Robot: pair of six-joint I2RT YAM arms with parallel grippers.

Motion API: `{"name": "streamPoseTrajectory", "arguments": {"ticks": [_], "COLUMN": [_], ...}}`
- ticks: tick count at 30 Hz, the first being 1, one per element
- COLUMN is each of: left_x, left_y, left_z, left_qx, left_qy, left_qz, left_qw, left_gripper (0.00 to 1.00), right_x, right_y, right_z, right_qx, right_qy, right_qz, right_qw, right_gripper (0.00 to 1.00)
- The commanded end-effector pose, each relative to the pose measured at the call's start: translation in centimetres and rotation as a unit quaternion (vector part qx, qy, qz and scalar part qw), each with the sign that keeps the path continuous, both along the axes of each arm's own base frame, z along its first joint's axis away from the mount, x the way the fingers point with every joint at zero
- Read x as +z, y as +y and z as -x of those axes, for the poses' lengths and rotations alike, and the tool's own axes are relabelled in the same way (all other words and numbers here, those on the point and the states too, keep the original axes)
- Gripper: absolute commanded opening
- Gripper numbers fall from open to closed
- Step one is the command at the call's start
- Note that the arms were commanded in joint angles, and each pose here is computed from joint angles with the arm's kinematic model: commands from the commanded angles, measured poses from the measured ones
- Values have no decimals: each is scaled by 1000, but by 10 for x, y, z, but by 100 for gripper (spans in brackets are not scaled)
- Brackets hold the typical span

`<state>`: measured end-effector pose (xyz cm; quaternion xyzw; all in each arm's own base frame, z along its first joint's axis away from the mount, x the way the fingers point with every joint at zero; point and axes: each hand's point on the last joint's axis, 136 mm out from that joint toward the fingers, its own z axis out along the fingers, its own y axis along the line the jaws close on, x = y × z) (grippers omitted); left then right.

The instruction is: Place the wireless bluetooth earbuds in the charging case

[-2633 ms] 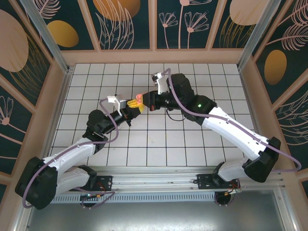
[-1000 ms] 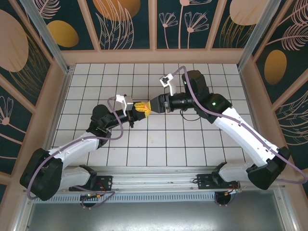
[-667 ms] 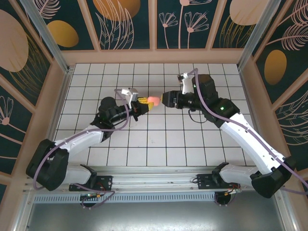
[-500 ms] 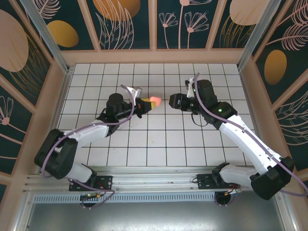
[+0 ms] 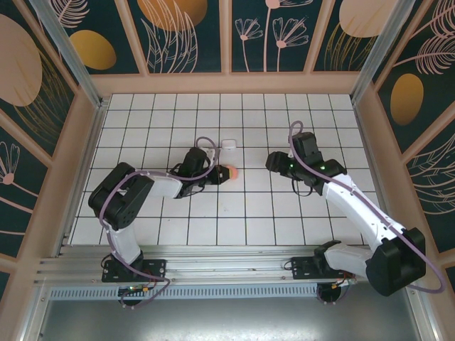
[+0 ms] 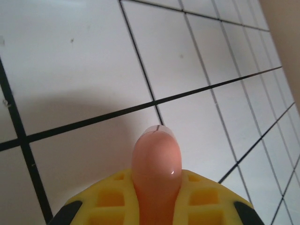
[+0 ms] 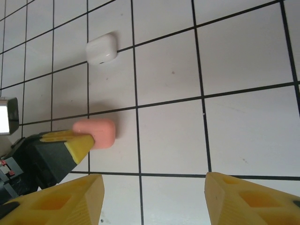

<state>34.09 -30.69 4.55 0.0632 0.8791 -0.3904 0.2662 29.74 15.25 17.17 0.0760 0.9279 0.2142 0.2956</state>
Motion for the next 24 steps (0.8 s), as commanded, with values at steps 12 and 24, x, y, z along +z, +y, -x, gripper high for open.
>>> {"name": "streamPoseTrajectory", "arguments": {"ticks": [12,24], "left_x": [18,145], "left_y": [35,100], "left_z": [-19,-63], "left_qx": [58,113], "left_qy": [-50,-228], "left_qz": [-106,-234], "left_qw": [991,939], "left_gripper": [51,90], "right_x": [4,6], "right_y": [-111,-203], "right_z": [-33,-48], "right_qx": [-189,-282], "right_qy": [-98,-216], "right_qz": [142,239], "right_qw": [967,904], "right_gripper": [82,99]}}
